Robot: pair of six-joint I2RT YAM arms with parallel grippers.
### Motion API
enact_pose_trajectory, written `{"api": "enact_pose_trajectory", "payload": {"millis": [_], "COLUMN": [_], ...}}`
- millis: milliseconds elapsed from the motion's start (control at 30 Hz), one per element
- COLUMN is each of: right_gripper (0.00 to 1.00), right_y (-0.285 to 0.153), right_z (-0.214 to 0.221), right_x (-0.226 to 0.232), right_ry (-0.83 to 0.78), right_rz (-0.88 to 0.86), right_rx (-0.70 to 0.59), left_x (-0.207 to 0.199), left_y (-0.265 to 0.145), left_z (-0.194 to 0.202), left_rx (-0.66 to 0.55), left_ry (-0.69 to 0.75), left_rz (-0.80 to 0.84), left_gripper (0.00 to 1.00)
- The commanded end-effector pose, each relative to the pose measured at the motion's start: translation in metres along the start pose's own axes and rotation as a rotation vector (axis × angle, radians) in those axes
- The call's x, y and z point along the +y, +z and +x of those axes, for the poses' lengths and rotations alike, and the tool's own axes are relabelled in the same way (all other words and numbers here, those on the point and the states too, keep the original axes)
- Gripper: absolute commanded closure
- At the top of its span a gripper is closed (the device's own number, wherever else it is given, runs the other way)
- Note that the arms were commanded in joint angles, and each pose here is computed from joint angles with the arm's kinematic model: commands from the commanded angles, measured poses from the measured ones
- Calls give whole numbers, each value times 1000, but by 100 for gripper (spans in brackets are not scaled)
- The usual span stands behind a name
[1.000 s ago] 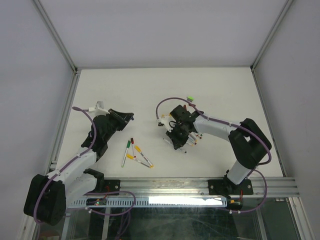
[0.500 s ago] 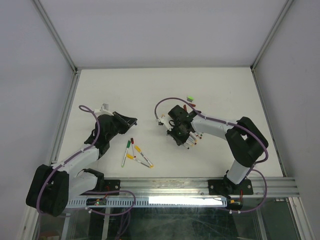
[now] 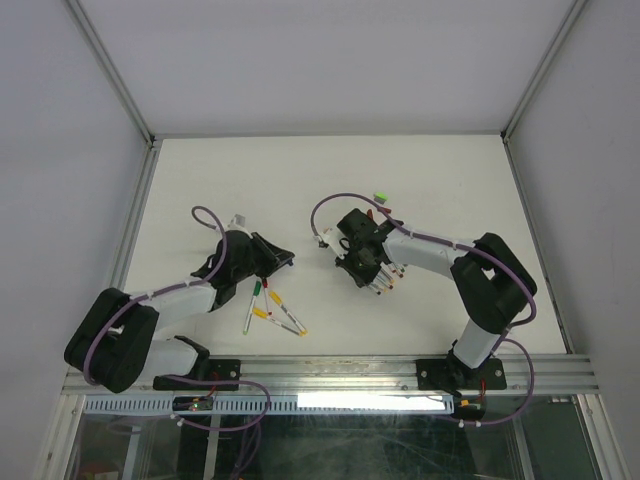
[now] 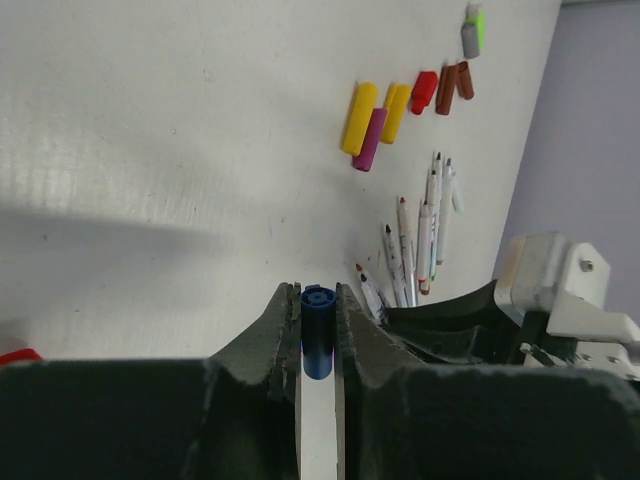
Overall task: Open the pen caps
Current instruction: Place the pen at the center of the board.
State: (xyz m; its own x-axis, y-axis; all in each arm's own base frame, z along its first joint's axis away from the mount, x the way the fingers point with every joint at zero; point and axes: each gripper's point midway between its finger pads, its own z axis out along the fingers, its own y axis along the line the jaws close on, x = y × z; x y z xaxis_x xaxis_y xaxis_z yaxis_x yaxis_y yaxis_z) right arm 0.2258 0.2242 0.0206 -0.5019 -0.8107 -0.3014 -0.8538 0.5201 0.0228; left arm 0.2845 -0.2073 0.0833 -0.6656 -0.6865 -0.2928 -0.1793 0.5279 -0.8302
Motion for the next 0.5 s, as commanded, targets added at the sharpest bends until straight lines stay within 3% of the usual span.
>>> {"api": "enact_pose_trajectory", "payload": {"millis": [0,333,467], "right_gripper": [90,79,75], "right_y": [-7,-3,-3], "right_z": [-18,-15,-15], "right_x": [-5,-9,-9], "right_ry": [-21,-25,-22], "right_rz": [9,31,31], "right_rx": [-46,-22,-21], "left_x": [-22,-2,3], "left_y": [20,60,70], "left_z": [1,16,17], "left_rx": [-9,65,77], "left_ry": [9,37,49], "left_rz": [2,-166,-193], "left_gripper": [100,100,96]}}
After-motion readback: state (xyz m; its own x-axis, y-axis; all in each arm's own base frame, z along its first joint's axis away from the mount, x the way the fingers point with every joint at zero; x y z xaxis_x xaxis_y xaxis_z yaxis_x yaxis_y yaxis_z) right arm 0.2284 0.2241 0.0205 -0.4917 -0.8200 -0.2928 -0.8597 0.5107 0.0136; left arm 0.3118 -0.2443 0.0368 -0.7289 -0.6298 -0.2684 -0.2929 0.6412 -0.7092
